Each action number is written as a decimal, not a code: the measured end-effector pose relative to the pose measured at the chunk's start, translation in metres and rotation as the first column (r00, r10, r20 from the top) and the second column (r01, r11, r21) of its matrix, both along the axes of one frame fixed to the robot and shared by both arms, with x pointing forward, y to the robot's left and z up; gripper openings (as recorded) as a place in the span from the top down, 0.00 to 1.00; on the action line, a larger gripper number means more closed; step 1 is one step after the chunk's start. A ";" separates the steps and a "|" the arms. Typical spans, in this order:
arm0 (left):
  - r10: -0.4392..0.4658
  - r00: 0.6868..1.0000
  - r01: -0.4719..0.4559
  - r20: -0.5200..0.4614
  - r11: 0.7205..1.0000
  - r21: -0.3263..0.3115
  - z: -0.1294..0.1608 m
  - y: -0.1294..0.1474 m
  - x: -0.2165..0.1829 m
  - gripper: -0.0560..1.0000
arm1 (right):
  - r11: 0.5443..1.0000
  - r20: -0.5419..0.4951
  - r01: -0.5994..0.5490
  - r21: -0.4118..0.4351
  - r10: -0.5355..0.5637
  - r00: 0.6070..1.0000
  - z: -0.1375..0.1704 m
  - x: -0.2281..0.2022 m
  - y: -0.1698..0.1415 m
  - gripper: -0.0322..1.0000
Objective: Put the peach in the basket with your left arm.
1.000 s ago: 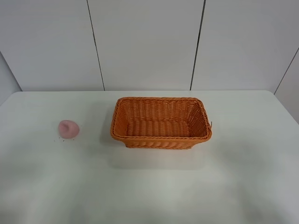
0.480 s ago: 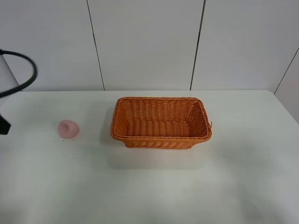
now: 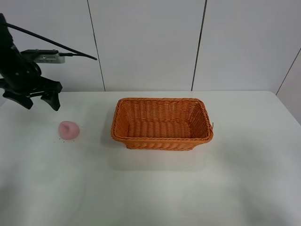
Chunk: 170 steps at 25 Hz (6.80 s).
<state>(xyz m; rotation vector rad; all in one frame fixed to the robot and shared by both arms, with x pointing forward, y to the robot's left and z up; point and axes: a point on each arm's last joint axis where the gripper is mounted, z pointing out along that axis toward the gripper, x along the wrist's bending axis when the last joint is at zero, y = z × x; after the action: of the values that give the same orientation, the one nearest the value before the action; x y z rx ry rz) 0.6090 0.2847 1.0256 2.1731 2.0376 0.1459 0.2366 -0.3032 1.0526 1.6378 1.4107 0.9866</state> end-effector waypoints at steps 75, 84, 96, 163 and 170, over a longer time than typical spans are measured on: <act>-0.504 0.863 0.501 -0.033 0.862 -0.072 -0.105 -0.287 0.040 0.76 | 1.000 0.000 0.000 0.000 0.000 1.000 0.000 0.000 0.000 0.30; -0.507 0.856 0.503 -0.097 0.862 -0.066 -0.109 -0.284 0.037 0.15 | 1.000 0.000 0.000 0.000 0.000 1.000 0.000 0.000 0.000 0.30; -0.451 0.889 0.457 0.077 0.886 -0.083 -0.007 -0.248 0.046 0.12 | 1.000 0.000 0.000 0.000 0.000 1.000 0.000 0.000 0.000 0.30; -0.019 0.949 0.027 0.314 0.999 -0.022 0.010 0.009 -0.321 0.14 | 1.000 0.000 0.000 0.000 0.000 1.000 0.000 0.000 0.000 0.30; -0.013 0.849 0.030 0.528 0.999 -0.023 0.014 0.011 -0.350 0.14 | 1.000 0.000 0.000 0.000 0.000 1.000 0.000 0.000 0.000 0.30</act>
<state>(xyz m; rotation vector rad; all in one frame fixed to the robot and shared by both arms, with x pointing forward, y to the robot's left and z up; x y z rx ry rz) 0.2586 0.2958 1.0397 1.8583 1.6812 0.6315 0.2366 -0.3032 1.0526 1.6378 1.4107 0.9866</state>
